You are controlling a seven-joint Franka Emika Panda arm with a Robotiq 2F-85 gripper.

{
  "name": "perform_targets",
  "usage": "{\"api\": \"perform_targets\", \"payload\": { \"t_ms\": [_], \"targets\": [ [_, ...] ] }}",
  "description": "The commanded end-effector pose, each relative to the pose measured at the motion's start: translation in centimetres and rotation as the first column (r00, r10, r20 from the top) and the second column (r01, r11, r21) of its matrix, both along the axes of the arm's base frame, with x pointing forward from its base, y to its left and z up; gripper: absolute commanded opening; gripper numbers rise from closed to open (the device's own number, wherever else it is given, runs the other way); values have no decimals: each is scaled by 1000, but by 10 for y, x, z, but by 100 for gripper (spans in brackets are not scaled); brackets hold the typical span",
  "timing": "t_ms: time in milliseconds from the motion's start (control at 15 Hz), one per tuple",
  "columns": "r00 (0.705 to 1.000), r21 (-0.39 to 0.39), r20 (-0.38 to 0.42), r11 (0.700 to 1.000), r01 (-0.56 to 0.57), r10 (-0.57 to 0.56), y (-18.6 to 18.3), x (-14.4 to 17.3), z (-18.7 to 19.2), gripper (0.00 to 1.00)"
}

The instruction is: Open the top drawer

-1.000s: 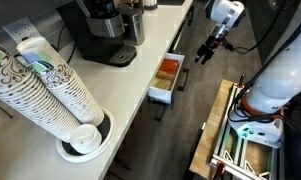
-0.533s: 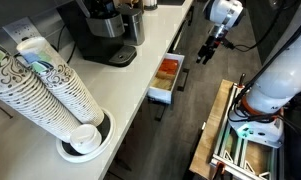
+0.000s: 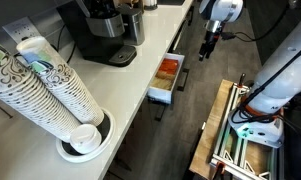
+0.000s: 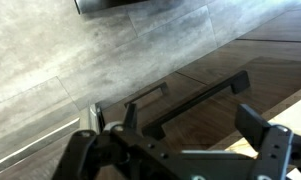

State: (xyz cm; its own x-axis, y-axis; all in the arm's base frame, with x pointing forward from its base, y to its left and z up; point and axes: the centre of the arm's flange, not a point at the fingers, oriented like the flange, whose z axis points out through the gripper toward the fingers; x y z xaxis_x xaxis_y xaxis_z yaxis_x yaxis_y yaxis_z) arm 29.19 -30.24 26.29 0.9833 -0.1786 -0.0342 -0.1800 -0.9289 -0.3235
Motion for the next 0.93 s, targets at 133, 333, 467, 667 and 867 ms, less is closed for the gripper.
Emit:
{"api": "perform_targets", "payload": {
  "t_ms": [133, 333, 467, 667, 867],
  "targets": [
    [999, -55, 51, 998, 4, -2, 47, 3, 56, 100],
    [998, -96, 60, 995, 20, -14, 63, 7, 80, 100],
    [998, -115, 62, 993, 31, -24, 73, 10, 94, 100],
    [998, -150, 47, 987, 55, -49, 84, 13, 110, 100],
    [997, -175, 35, 982, 76, -71, 92, 15, 123, 100]
  ]
}}
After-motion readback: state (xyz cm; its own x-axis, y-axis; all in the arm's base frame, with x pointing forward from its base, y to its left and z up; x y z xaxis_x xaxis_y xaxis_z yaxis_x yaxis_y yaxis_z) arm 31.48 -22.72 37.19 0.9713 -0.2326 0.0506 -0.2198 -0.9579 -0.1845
